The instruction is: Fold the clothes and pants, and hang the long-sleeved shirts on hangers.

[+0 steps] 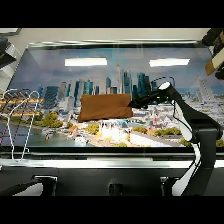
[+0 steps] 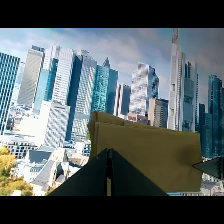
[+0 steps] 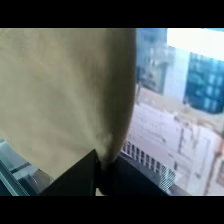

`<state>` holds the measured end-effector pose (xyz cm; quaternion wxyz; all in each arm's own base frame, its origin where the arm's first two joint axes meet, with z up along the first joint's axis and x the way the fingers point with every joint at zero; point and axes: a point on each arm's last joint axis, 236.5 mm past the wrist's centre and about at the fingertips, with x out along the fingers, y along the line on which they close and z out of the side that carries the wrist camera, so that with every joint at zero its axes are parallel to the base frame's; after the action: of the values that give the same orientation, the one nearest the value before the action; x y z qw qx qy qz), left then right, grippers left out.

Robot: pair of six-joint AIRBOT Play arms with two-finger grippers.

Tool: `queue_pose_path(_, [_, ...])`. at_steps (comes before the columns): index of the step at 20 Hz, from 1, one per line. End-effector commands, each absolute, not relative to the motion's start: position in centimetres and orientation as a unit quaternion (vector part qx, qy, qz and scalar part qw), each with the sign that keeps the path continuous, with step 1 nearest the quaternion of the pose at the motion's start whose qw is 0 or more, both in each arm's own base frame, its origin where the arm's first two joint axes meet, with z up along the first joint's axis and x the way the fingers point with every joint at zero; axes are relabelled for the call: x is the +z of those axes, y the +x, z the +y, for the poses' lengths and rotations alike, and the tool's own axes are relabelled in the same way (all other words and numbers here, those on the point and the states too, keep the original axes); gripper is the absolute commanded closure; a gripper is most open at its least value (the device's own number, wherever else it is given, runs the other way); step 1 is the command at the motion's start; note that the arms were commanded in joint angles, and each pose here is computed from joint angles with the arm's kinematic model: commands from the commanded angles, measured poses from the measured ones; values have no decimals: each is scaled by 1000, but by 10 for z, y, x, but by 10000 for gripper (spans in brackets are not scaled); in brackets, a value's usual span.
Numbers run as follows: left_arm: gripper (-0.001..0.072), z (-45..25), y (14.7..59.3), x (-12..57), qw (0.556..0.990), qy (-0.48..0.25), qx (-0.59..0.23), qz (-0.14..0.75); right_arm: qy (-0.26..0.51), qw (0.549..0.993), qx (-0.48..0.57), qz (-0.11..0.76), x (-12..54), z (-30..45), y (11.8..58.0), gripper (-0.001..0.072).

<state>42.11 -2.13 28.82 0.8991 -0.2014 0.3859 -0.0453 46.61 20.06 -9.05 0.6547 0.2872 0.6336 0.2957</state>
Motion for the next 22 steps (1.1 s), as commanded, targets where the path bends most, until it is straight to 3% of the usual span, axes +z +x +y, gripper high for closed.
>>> queue_pose_path(1, [685, -21, 421, 288, 899, -202, -45, 386, 313, 671, 303, 600, -69, 207, 484, 681])
queue_pose_path(6, [685, -21, 421, 289, 900, -202, -45, 385, 369, 720, 254, 529, -2, 166, 537, 682])
queue_pose_path(13, [685, -25, 420, 290, 898, -206, -53, 385, 432, 772, 178, 431, 85, 44, 586, 684])
queue_pose_path(17, [685, -29, 420, 292, 897, -210, -61, 385, 450, 797, 125, 382, 116, -32, 590, 684])
queue_pose_path(22, [685, -30, 420, 292, 896, -211, -63, 385, 434, 829, 6, 353, 135, -145, 561, 684])
